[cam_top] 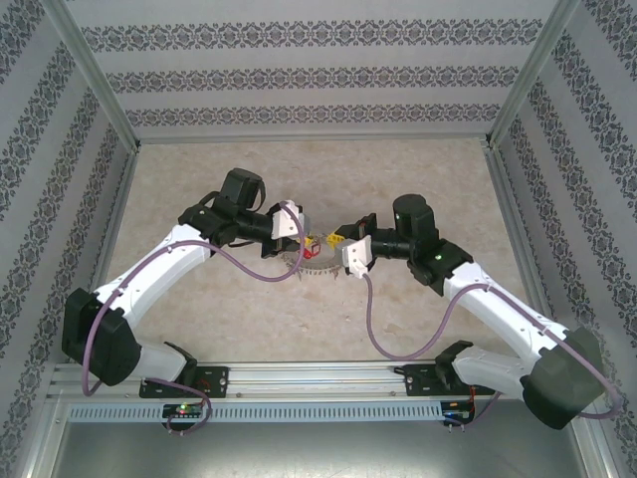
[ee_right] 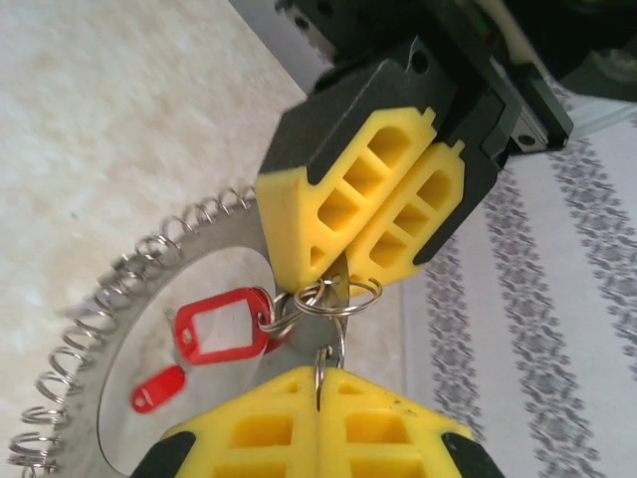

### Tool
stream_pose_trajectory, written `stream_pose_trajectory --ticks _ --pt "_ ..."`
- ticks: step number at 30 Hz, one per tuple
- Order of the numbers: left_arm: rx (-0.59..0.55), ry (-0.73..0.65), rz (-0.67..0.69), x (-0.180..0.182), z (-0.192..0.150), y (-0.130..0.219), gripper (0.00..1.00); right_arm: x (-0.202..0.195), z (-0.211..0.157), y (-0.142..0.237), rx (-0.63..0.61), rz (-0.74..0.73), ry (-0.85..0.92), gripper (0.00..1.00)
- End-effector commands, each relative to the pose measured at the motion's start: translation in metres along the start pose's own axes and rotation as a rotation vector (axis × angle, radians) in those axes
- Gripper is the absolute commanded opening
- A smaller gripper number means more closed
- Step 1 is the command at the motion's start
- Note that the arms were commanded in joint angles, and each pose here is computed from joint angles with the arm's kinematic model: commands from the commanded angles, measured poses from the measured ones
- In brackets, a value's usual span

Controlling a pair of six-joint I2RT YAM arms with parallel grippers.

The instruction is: Put the keys on the keyring

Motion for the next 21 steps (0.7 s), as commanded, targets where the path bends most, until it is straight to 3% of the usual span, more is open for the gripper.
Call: stream_pose_trajectory --ticks 1,4,5,6,7,13,17,21 --pt "0.000 -0.007 -0.131 -0.006 -0.022 0.009 0.10 -0.010 0.007 0.010 -0.100 0.059 -0.146 0.00" --pt "-0.054 -0.031 -0.141 0.003 -0.020 0.014 0.23 -0.017 0.010 0.007 -0.147 0.087 -0.273 0.00" --pt "-0.067 -0.038 -0.141 0.006 -0.019 0.016 0.34 -0.021 0.010 0.006 -0.145 0.091 -0.341 0.00" --pt "-0.073 -0.050 -0.141 0.009 -0.018 0.017 0.53 -0.024 0.010 0.004 -0.137 0.097 -0.407 0.00" --pt "-0.076 -0.057 -0.138 0.011 -0.017 0.018 0.99 -0.024 0.010 0.003 -0.129 0.104 -0.440 0.00" --pt "-0.134 -0.049 -0.041 0.018 -0.013 0.037 1.00 -0.028 0.011 0.002 -0.140 0.101 -0.641 0.00" --pt "-0.182 -0.078 0.149 0.016 -0.003 0.055 1.00 -0.030 0.009 -0.003 -0.100 0.107 -0.827 0.00" --pt "-0.266 0.014 0.405 0.024 0.015 0.078 0.99 -0.033 0.004 -0.011 -0.014 0.096 -1.006 0.00"
Point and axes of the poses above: each hand's point on the last joint's axis, 136 mm out from that joint toward the fingers, its own y axis back along the fingers, its own x axis along the line the jaws close on, z = x × y, the point moved 8 cm from there along y, back along the fingers, and after that the axes turned 10 degrees about y, right-handed, at the moved point
